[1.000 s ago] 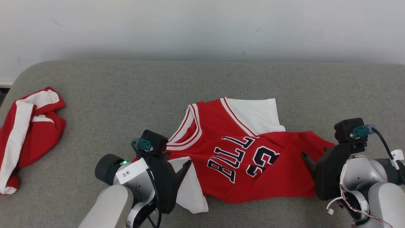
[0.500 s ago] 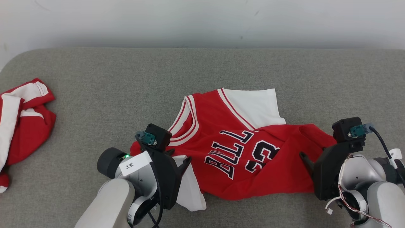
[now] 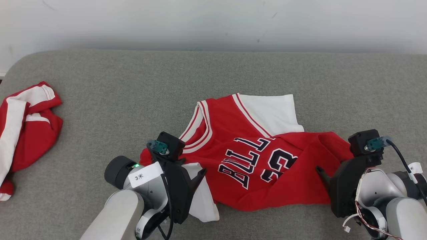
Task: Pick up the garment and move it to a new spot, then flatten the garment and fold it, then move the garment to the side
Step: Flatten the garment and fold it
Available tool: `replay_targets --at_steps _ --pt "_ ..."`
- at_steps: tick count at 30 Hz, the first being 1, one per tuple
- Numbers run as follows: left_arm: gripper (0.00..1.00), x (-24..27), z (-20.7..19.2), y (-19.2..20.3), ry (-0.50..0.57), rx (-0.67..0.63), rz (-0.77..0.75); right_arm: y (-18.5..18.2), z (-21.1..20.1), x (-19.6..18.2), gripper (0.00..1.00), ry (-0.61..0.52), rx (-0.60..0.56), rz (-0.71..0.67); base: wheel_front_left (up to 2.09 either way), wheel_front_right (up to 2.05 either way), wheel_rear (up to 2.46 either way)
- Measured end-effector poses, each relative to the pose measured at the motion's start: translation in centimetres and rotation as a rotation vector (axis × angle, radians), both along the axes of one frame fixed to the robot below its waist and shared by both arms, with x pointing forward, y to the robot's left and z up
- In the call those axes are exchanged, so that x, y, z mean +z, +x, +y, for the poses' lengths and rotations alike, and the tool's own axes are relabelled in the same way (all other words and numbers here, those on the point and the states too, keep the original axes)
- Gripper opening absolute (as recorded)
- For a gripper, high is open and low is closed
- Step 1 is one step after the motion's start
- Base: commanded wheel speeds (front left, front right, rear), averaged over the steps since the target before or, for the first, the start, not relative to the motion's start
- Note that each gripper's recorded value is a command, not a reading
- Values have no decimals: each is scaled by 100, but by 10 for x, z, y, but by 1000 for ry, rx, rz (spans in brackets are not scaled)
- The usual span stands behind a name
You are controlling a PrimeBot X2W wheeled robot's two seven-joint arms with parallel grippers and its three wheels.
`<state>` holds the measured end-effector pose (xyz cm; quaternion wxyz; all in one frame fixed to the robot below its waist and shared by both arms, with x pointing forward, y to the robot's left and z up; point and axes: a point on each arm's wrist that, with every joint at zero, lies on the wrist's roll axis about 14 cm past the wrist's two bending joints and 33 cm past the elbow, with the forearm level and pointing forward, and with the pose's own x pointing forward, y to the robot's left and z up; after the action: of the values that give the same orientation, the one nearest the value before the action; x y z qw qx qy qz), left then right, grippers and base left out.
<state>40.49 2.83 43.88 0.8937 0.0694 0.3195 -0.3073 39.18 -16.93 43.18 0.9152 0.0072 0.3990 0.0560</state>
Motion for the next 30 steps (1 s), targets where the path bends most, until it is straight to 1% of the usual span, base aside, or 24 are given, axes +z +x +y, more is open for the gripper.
replay_targets --at_steps 2,3,4,5,6,7,8,10,11,12,13,14,15,17,18,23,25,29,30 --pt "88 -1 0 0 -2 -1 4 -1 -3 -1 100 -7 -7 5 0 0 0" --pt "83 -1 -1 0 -3 -3 5 -1 -4 -2 100 -8 -12 8 0 0 0" --pt "69 -2 -2 -1 -3 -6 8 -2 -7 -4 100 -12 -18 15 0 0 0" --pt "65 -3 -2 -1 -3 -7 11 -2 -9 -6 100 -18 -24 21 0 0 0" --pt "55 -4 -3 -1 -3 -9 14 -4 -11 -7 100 -21 -29 30 0 0 0" --pt "49 -5 -4 -1 -4 -11 18 -5 -13 -9 100 -25 -33 38 0 0 0" --pt "49 -6 -4 -2 -5 -12 22 -5 -13 -11 100 -27 -36 44 0 0 0" --pt "40 -8 -5 -2 -7 -14 29 -6 -14 -14 100 -26 -38 54 0 0 0" --pt "38 -9 -6 -3 -7 -14 32 -7 -14 -15 100 -26 -39 57 0 0 0" --pt "30 -9 -6 -3 -8 -15 34 -7 -15 -16 96 -26 -40 60 0 0 0" --pt "24 -10 -6 -3 -10 -14 37 -7 -15 -17 86 -25 -40 62 0 0 0" --pt "10 -10 -6 -3 -16 -14 40 -7 -15 -17 69 -25 -41 64 0 0 0" --pt "0 -10 -7 -3 -18 -13 39 -7 -15 -18 51 -24 -41 64 0 0 0" --pt "0 -10 -7 -4 -21 -14 45 -8 -14 -18 22 -21 -40 67 0 0 0" --pt "0 -10 -7 -4 -23 -14 46 -8 -13 -18 0 -17 -38 67 0 0 0" --pt "0 -6 -8 -4 -39 -14 34 -6 -9 -14 0 -4 -28 49 0 0 0" --pt "0 -3 -8 -3 -45 -8 26 -5 -6 -10 0 15 -25 32 0 0 0" --pt "0 12 -5 5 -81 24 -39 -1 0 1 0 74 -25 -18 0 0 0" --pt "0 12 -5 5 -81 24 -39 -1 0 1 0 74 -25 -18 0 0 0"
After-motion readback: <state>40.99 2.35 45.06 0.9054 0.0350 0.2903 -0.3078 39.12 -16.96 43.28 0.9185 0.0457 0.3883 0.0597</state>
